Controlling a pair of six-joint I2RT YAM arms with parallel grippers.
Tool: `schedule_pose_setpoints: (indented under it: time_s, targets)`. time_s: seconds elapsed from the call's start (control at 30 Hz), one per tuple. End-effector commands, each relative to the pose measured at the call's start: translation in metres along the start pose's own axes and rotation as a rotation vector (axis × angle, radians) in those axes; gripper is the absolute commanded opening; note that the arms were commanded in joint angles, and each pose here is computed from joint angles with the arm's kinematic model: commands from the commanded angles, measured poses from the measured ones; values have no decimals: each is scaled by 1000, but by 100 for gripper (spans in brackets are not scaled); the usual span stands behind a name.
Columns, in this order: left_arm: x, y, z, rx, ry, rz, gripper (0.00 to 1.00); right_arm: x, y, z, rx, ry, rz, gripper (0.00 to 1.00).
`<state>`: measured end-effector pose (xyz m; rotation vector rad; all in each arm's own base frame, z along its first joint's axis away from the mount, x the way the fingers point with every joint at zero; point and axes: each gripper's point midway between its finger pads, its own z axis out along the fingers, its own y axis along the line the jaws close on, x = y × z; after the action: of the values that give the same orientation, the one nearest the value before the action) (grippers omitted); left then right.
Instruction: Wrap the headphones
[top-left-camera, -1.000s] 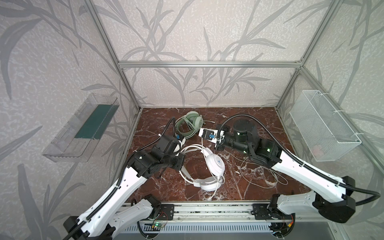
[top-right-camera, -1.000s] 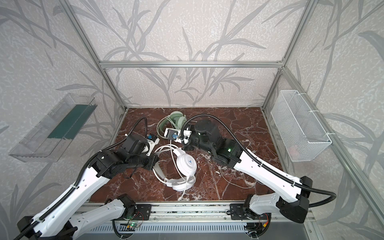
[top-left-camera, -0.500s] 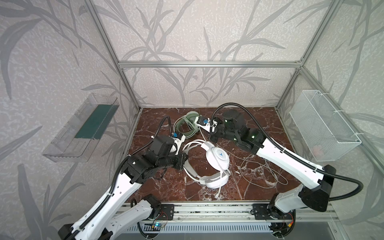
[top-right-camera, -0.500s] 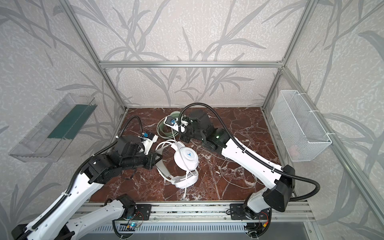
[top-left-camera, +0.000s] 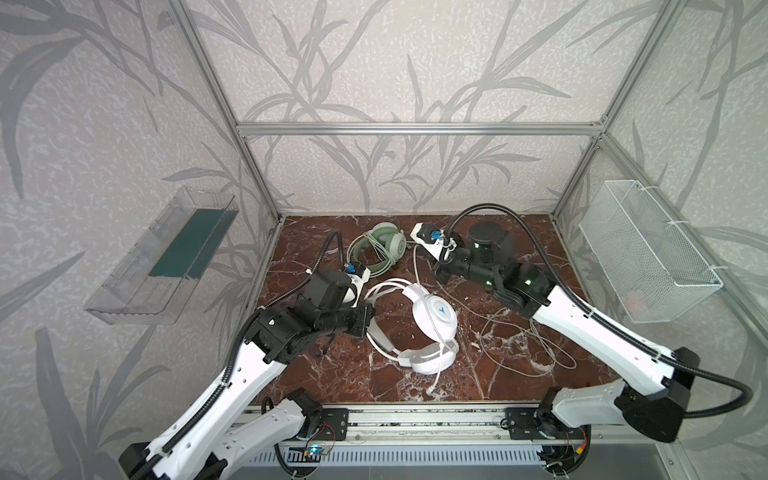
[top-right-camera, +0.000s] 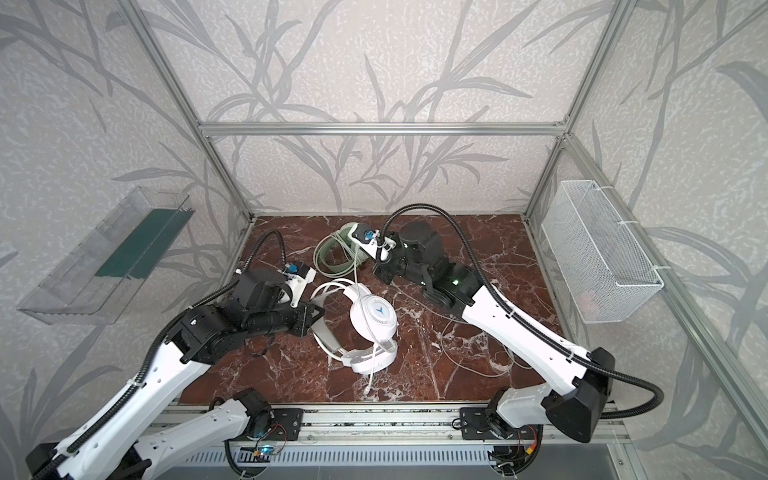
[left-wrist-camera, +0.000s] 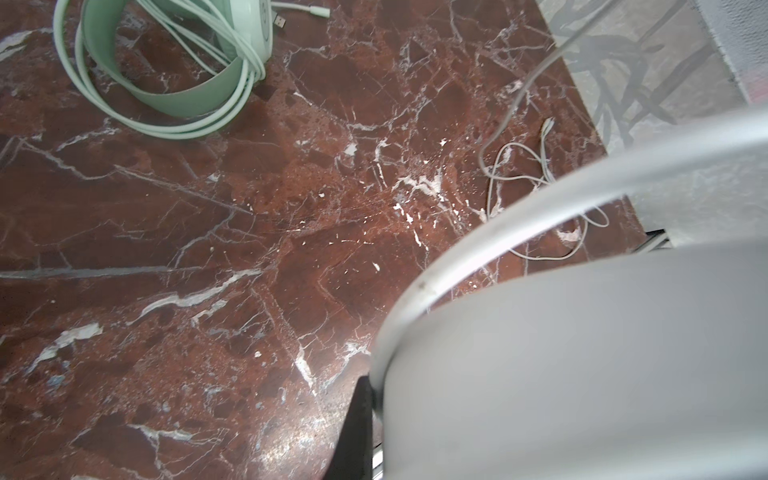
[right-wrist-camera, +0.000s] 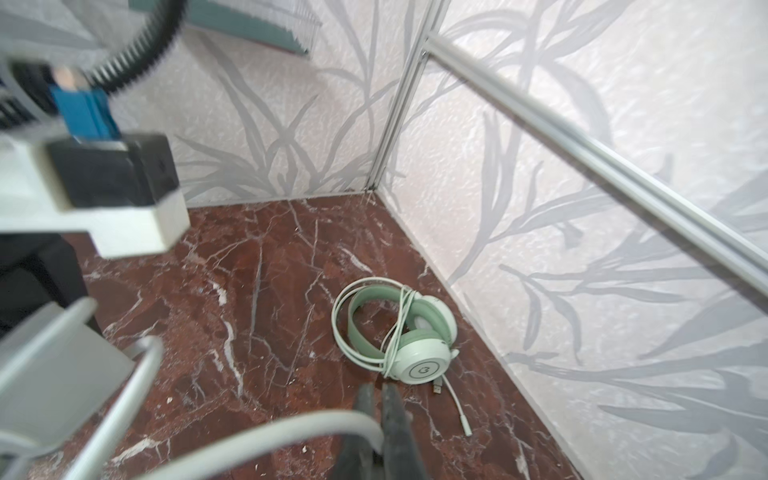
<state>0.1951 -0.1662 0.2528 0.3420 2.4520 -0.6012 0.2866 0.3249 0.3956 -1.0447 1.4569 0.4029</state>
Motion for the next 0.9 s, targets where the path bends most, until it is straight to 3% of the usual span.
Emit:
schedule_pose_setpoints:
  time_s: [0.0,0.27,0.5,0.7,0.87]
  targets:
    - [-14,4,-12,-50,-36,2,0,-46,-31,-45,153,-175,46,0]
    - [-31,35,-32,-163,-118,-114,0,-38,-25,-115,197,-289,162,0]
    - [-44,40,-41,-69,-148,-301,0,24,-13,-133,229,-163,267,0]
    - [-50,40,-34,-39,-129,-393,0,39,19,-130,115,-158,364,0]
    - [-55,42,-31,-12,-132,-474,0,16,80,-131,-81,-212,275,0]
